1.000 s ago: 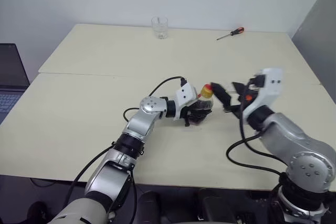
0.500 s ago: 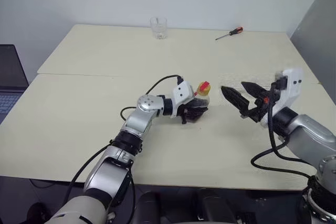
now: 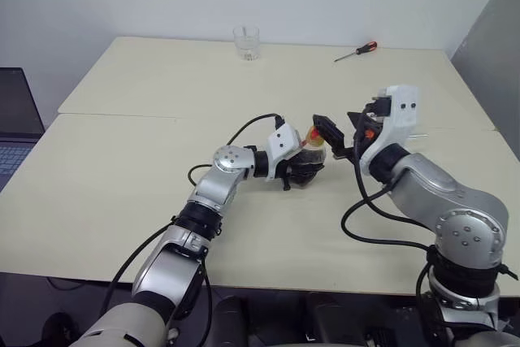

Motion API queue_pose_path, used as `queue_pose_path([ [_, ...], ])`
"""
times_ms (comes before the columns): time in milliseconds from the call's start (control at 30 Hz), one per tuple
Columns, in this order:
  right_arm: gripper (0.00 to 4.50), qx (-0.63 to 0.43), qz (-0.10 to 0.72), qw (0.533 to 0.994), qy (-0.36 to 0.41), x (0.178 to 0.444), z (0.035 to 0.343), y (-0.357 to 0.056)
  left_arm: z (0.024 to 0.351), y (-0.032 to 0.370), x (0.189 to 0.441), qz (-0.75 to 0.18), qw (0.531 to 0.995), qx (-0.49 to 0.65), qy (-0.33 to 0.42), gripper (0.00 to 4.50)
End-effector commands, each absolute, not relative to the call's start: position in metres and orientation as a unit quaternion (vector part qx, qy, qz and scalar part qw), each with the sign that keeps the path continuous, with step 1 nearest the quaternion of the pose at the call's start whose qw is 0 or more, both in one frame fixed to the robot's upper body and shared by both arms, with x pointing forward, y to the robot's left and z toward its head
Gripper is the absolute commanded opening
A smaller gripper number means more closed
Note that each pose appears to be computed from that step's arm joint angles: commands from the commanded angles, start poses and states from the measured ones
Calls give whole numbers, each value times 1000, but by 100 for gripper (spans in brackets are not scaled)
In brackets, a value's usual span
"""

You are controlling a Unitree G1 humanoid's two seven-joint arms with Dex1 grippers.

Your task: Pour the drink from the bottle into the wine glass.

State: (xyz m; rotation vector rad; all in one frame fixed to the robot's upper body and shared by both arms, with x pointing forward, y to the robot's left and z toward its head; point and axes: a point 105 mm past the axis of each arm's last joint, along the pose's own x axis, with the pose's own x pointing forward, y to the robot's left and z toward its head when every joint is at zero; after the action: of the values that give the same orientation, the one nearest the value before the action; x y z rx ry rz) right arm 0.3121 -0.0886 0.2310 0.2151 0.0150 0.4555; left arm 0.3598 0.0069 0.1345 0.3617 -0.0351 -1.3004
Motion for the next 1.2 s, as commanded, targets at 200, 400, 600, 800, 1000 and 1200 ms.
queue_pose_path([
  [200, 450, 108, 220, 969, -26, 313, 250, -79, 158, 3, 361, -597, 781, 176, -58, 115],
  [400, 450, 100, 232, 967, -9, 312, 242, -73, 157, 4, 361, -596, 781, 175, -58, 115],
  [600, 450, 107, 241, 965, -8, 316, 246, -66, 158, 3, 361, -595, 782, 175, -58, 115],
  [800, 450, 117, 239, 964, 4, 321, 241, -59, 158, 4, 361, -594, 783, 175, -59, 115],
  [1000, 450, 119, 229, 966, 12, 323, 236, -61, 159, 4, 361, -593, 784, 176, -59, 115],
  [1200, 450, 134, 216, 967, 18, 324, 232, -64, 161, 4, 363, -590, 786, 175, -61, 115],
])
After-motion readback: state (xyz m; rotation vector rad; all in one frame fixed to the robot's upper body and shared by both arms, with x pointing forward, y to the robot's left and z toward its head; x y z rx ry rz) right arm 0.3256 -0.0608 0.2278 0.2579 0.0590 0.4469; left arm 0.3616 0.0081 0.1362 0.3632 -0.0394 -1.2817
